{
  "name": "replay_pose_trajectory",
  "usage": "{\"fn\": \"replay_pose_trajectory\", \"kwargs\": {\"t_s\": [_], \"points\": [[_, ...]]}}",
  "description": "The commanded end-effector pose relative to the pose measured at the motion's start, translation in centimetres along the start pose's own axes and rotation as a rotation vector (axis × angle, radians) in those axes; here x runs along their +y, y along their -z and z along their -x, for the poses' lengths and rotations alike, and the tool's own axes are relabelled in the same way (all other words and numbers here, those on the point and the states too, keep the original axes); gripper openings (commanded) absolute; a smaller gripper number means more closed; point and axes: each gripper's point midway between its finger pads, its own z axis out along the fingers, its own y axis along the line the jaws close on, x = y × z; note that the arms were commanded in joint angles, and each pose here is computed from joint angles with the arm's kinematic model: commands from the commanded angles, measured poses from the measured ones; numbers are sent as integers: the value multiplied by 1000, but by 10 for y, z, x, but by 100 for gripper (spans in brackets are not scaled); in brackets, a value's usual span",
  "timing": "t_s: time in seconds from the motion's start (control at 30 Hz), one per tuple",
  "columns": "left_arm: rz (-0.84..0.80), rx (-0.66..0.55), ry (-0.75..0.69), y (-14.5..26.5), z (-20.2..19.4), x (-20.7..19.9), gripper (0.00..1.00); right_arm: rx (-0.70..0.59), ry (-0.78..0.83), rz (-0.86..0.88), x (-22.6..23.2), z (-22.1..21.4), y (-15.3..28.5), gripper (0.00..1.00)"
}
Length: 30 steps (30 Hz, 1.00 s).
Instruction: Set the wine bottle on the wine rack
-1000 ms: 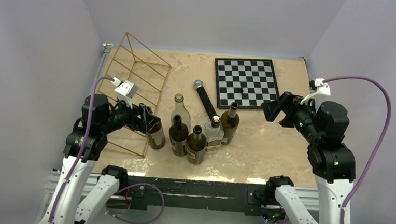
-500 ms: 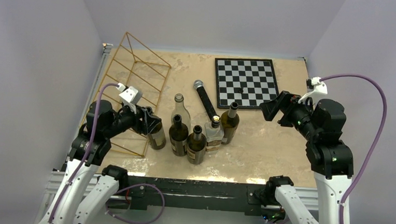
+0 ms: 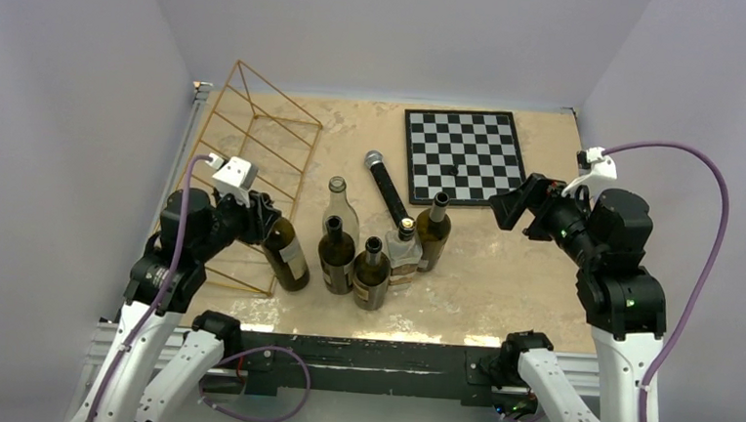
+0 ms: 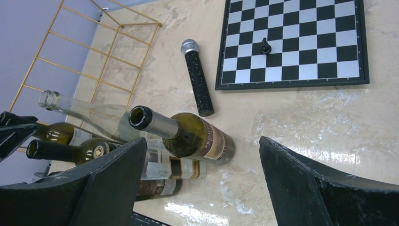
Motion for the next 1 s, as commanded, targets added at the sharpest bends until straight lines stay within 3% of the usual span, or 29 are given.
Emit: {"fn": "replay_pose_trajectory", "kwargs": {"t_s": [0.0,0.23,0.4,0.97], "points": [[178,-162,15,31,59,19,0,-27,17,38,7,6,1,95],[309,-230,98,70,89,29,0,-34,12,26,5,7,3,95],[470,-189,147,89,88,50,0,-37,12,21,4,8,3,95],[726,-122,351,75,57,93,0,-33,15,10,3,9,2,94]]}}
